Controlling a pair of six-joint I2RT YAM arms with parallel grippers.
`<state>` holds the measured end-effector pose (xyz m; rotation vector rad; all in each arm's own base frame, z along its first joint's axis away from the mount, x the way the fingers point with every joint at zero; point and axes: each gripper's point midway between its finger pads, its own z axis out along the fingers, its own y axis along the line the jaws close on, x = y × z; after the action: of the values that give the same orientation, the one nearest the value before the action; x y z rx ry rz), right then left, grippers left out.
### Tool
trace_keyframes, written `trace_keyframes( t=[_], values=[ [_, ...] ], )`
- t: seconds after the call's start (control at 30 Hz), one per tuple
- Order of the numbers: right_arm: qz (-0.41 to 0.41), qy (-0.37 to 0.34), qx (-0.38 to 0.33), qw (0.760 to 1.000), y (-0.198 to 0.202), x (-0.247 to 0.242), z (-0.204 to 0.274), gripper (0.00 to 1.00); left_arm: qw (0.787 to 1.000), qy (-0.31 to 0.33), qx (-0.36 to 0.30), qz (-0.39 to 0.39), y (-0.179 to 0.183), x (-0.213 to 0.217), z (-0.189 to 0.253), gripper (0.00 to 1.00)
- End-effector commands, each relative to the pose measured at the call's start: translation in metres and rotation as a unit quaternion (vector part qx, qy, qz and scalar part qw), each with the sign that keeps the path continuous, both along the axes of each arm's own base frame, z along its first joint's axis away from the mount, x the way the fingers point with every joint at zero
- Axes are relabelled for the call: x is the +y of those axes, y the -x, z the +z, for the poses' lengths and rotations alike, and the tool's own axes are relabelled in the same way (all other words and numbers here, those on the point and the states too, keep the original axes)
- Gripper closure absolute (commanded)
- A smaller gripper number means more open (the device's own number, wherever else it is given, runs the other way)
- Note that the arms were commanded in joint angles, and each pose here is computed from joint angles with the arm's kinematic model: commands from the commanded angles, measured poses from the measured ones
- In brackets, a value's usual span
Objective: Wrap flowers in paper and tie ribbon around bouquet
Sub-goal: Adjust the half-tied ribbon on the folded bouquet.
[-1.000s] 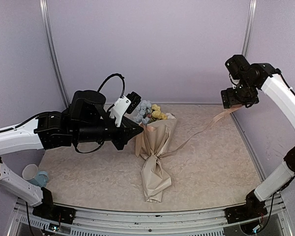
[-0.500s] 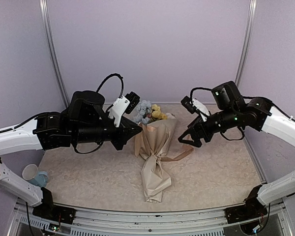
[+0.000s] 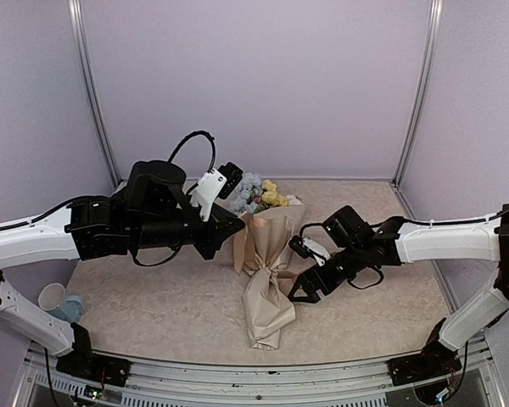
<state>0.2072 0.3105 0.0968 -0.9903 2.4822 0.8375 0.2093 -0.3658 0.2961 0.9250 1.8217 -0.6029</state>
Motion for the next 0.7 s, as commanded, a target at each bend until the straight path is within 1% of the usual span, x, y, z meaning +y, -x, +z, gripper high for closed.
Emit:
trace_keyframes(
  t=[0.0,0.03,0.07,0.1,0.13,0.17,0.23,0.3,0.33,0.4,0.47,0.5,0.53,0.6,0.67],
  values=[
    [-0.015,-0.121,0.016,0.992,0.012,0.018,0.035,0.11,0.983,-0.072,0.067,0.155,-0.057,0.055,-0.061,0.98],
    [-0.016,-0.128,0.015,0.991,0.013,0.018,0.038,0.11,0.973,-0.098,0.088,0.192,-0.065,0.074,-0.078,0.84],
    [-0.013,-0.137,0.013,0.99,0.015,0.018,0.044,0.11,0.964,-0.118,0.108,0.212,-0.068,0.089,-0.093,0.53],
    [-0.009,-0.145,0.007,0.989,0.016,0.018,0.05,0.11,0.959,-0.131,0.12,0.22,-0.067,0.097,-0.102,0.39],
    [-0.003,-0.155,0.0,0.988,0.016,0.019,0.059,0.11,0.958,-0.142,0.125,0.216,-0.063,0.1,-0.112,0.07],
    [0.005,-0.165,-0.009,0.986,0.017,0.021,0.069,0.11,0.961,-0.148,0.12,0.199,-0.056,0.098,-0.115,0.02],
    [0.019,-0.19,-0.033,0.981,0.018,0.023,0.093,0.11,0.974,-0.14,0.088,0.155,-0.041,0.085,-0.105,0.01],
    [0.03,-0.207,-0.054,0.976,0.019,0.024,0.113,0.11,0.988,-0.115,0.03,0.094,-0.021,0.064,-0.08,0.01],
    [0.03,-0.205,-0.064,0.976,0.017,0.023,0.119,0.11,0.993,-0.095,0.003,0.069,-0.013,0.055,-0.067,0.01],
    [0.017,-0.188,-0.085,0.978,0.009,0.018,0.132,0.1,0.996,-0.058,-0.026,0.059,-0.011,0.049,-0.046,0.01],
    [-0.001,-0.173,-0.112,0.979,0.0,0.013,0.147,0.11,0.997,-0.045,-0.031,0.054,-0.013,0.047,-0.037,0.01],
    [-0.016,-0.166,-0.127,0.978,-0.007,0.01,0.154,0.12,0.997,-0.049,-0.028,0.055,-0.015,0.047,-0.038,0.04],
    [-0.029,-0.163,-0.145,0.976,-0.015,0.009,0.163,0.14,0.996,-0.058,-0.022,0.061,-0.021,0.05,-0.043,0.08],
    [-0.022,-0.173,-0.157,0.972,-0.019,0.015,0.174,0.17,0.994,-0.086,0.01,0.063,-0.034,0.055,-0.065,0.18],
    [-0.005,-0.191,-0.16,0.968,-0.019,0.024,0.18,0.17,0.991,-0.114,0.06,0.031,-0.04,0.055,-0.102,0.23]
  ],
)
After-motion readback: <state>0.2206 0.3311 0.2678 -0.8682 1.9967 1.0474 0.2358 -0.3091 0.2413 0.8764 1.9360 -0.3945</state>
